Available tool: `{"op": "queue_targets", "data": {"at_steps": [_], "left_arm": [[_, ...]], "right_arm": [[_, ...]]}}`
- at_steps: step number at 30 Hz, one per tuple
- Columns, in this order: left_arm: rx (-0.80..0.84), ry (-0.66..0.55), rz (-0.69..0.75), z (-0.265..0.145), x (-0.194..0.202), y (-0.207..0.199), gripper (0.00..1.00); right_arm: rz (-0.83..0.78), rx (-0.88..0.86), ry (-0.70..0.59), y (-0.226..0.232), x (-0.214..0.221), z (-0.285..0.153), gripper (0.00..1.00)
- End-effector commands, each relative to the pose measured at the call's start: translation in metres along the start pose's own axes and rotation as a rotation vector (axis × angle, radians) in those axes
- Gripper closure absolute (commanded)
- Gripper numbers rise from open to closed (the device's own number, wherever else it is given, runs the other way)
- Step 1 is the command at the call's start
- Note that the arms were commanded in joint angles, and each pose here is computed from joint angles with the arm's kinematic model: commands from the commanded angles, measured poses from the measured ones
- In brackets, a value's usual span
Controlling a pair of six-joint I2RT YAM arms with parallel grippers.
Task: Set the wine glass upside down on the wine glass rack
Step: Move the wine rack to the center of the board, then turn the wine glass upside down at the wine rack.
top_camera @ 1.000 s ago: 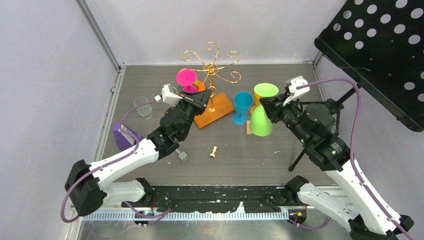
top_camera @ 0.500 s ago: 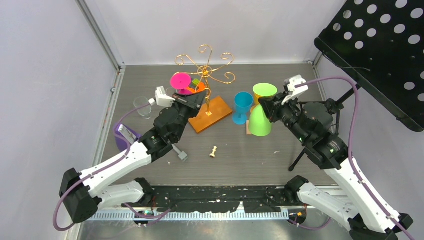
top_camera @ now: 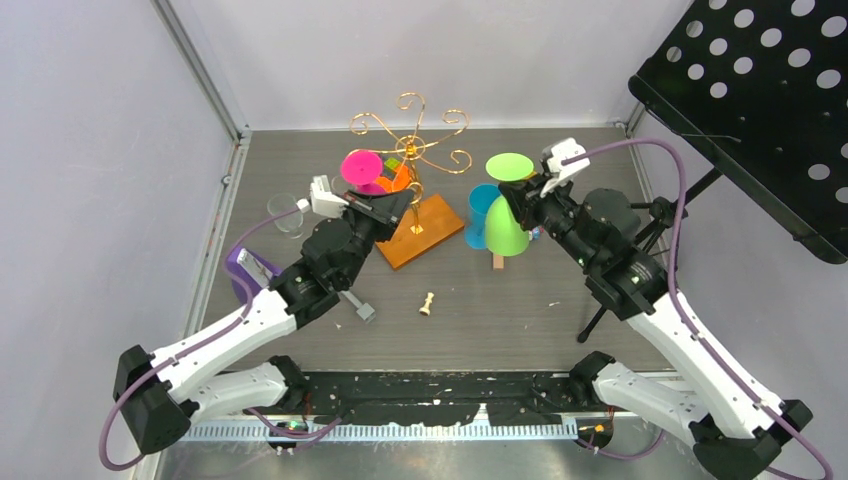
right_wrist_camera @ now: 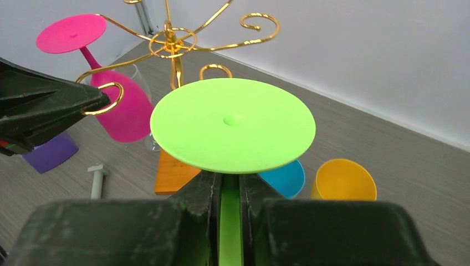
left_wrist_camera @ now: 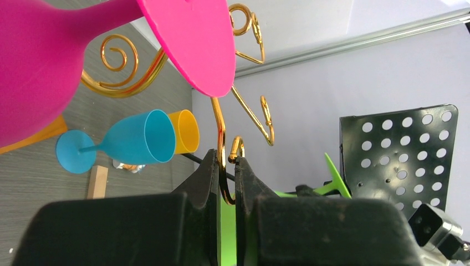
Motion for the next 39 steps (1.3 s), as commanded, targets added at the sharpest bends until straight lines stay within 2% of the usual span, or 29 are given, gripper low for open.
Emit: {"op": "queue_targets", "data": {"at_steps": [1,16,28,39], "left_arm": [[0.049,0.001,0.004,-0.01,-0.007,-0.011,1.0],[0.045,-0.002,0.028,-0.014,-0.01,-0.011,1.0],[0.047,0.002,0.035,-0.013,-0.01,-0.013,1.0],[0.051,-0.001,0.038,-0.014,-0.011,-0.014,1.0]], "right_arm": [[-0.081,-0.077,-0.135,0.009,-0.03,0.02,0.94],[-0.206,-0.269,-0.24,-0.002,-0.019,0.06,0.95],[-0.247,-0.355,-0.249,-0.009,0.001,0.079,0.95],[-0.216,-0.413,-0.213,-0.005,0.012,0.099,0.94]]}}
Point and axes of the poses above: each gripper's point midway between its finger pads, its own z axis out along the fingers, its own y axis along the line the jaws close on, x = y × z, the point moved 3 cm from there along -z, back along the fingers, and after that the axes turned 5 degrees about z, right-handed, at the moved point
